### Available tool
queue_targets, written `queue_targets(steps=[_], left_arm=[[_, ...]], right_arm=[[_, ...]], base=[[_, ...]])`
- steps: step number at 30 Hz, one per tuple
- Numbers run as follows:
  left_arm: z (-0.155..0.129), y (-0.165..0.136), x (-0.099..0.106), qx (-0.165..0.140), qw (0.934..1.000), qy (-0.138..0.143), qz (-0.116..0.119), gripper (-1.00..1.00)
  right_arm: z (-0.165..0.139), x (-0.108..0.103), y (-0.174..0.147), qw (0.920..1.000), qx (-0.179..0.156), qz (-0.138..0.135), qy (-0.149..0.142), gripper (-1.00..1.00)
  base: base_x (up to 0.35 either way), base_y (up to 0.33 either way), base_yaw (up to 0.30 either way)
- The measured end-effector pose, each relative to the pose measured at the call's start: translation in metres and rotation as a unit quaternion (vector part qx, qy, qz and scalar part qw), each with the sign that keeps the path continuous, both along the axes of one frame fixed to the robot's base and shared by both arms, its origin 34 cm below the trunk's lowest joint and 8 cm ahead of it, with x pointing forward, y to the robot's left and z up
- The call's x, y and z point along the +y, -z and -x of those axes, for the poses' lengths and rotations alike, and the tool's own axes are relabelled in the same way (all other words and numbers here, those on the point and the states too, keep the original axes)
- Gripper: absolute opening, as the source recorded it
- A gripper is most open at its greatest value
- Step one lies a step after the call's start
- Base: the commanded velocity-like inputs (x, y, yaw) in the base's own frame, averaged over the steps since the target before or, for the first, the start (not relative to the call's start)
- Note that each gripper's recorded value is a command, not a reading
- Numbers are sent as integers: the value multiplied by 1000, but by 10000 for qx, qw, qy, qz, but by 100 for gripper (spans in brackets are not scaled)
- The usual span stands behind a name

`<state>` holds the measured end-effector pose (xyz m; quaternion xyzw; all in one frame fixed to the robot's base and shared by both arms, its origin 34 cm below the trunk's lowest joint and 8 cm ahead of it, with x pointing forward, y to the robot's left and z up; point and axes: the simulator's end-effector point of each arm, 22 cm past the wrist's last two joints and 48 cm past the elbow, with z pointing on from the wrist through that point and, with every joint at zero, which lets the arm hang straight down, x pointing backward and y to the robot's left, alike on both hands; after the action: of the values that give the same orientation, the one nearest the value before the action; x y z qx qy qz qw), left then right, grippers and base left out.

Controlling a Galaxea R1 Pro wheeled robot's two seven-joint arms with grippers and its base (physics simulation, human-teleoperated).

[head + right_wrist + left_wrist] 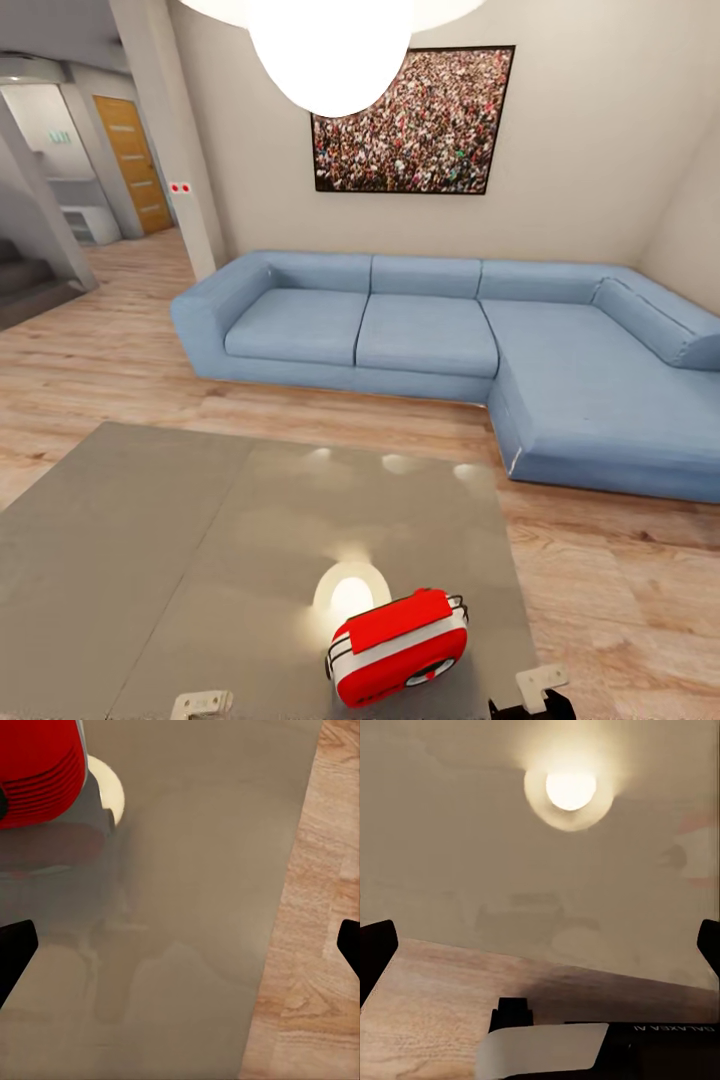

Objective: Turn on the radio receiver that's on the table in the living room.

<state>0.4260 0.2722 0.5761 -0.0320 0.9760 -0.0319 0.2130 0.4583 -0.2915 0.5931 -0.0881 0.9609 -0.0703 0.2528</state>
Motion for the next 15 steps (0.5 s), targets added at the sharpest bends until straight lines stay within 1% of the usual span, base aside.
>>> queue_targets(steps=[11,15], left_arm=[[-54,-40,-7,-665,9978,61,18,100],[-80,-65,-10,-1044,9945,115,37,100]], right_arm=[[-3,-3,-1,10000,-6,35,33,100],[-22,-5,-16,9996,-246,108,-11,100]], base=[[0,0,0],[0,0,0]])
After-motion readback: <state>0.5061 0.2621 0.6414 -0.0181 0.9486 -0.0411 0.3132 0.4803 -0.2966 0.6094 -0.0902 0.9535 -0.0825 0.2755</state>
